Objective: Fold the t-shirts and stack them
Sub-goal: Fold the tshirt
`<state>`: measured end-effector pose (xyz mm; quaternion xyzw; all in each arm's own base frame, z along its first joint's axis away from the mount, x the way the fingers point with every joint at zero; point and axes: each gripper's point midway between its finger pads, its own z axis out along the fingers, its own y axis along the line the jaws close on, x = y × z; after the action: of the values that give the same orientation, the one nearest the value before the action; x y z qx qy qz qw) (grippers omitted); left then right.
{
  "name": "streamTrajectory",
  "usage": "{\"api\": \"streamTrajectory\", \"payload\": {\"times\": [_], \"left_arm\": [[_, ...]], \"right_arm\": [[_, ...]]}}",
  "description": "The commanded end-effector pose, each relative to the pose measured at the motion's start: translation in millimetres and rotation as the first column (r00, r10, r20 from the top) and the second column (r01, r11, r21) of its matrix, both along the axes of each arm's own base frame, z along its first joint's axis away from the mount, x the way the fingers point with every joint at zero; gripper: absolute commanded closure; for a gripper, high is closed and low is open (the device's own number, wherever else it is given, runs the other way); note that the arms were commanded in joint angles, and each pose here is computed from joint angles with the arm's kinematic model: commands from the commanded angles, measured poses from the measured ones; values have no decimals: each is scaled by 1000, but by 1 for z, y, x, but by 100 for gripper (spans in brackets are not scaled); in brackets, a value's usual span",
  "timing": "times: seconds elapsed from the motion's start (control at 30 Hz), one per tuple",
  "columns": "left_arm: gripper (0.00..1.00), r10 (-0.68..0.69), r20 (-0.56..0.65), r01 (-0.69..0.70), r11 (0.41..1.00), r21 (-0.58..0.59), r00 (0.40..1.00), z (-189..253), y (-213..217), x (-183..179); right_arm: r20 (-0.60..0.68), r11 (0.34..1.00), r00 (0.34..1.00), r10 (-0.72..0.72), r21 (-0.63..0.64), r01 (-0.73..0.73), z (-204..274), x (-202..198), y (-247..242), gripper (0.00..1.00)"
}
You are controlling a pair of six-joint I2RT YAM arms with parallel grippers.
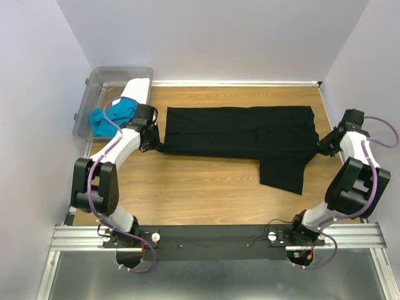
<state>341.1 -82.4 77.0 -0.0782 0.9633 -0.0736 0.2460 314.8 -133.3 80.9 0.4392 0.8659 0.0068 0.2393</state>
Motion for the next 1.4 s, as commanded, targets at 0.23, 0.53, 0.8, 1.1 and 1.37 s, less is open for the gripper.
{"api": "streamTrajectory", "payload": {"times": [0.23, 0.53, 0.8, 1.1, 1.37], "left_arm": [[100, 62, 30, -62, 998, 11, 998, -1, 5, 56], [100, 97, 44, -98, 995, 19, 994, -8, 4, 81], [100, 106, 44, -107, 994, 17, 993, -20, 3, 92], [100, 97, 82, -99, 995, 21, 992, -19, 2, 108], [100, 87, 76, -89, 996, 28, 993, -27, 1, 116]], "right_arm": [[41, 995, 996, 74, 70, -77, -3, 70, -13, 99], [57, 993, 994, 90, 73, -94, -7, 101, -19, 99], [27, 992, 995, 101, 68, -103, -23, 111, -22, 97], [-4, 996, 996, 86, 30, -85, -33, 116, -34, 97], [-30, 997, 997, 75, 13, -75, -41, 114, -39, 95]]}}
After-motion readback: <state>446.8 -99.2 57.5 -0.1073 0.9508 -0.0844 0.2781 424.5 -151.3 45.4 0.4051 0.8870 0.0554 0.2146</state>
